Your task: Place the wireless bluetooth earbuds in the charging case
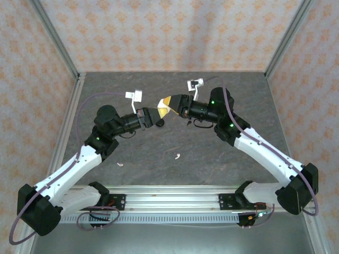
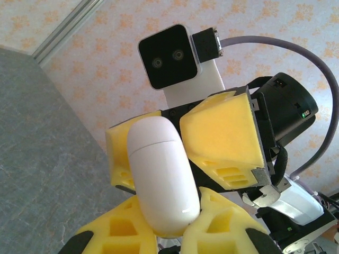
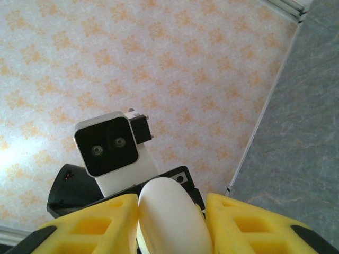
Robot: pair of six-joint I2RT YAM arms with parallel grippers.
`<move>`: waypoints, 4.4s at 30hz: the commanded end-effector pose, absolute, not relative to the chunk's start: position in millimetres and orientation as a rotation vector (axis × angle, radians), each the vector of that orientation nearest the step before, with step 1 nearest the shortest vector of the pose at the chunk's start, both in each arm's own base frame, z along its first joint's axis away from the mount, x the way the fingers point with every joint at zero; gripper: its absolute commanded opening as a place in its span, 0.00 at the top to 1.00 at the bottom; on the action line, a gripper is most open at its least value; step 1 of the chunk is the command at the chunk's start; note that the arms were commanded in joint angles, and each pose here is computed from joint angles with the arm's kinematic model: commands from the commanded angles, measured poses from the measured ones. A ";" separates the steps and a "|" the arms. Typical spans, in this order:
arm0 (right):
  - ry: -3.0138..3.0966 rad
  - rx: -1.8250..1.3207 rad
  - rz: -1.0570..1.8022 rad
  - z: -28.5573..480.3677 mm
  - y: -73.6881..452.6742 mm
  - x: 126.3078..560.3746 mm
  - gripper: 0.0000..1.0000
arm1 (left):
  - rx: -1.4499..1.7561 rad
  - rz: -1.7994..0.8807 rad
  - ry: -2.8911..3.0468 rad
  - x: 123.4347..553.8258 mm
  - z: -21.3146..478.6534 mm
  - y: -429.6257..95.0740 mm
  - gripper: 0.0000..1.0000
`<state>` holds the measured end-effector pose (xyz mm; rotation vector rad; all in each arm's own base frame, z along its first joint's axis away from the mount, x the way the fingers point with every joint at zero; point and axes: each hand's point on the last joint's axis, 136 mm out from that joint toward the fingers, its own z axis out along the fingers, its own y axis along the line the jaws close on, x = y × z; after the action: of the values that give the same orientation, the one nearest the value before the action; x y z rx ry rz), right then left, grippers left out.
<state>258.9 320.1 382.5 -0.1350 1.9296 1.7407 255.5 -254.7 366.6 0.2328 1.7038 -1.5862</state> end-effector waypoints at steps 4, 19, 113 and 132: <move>1.863 -0.226 1.806 396.0 325.3 250.1 0.63 | 0.302 -1.601 1.618 244.0 397.0 -252.3 1.00; 1.914 -0.282 1.704 385.1 324.6 249.0 0.87 | 0.257 -1.587 1.680 252.9 387.1 -253.2 0.87; 2.099 -0.581 1.421 365.7 331.5 256.2 0.50 | 0.672 -1.022 1.788 219.6 335.9 -211.7 1.00; 2.574 -0.137 0.985 212.6 343.5 297.2 0.56 | 0.549 -0.705 1.764 204.5 341.7 -159.1 1.00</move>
<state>307.0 328.0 262.0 -0.1827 2.4371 1.0765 206.5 -169.9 331.5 0.5585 1.7884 -0.7843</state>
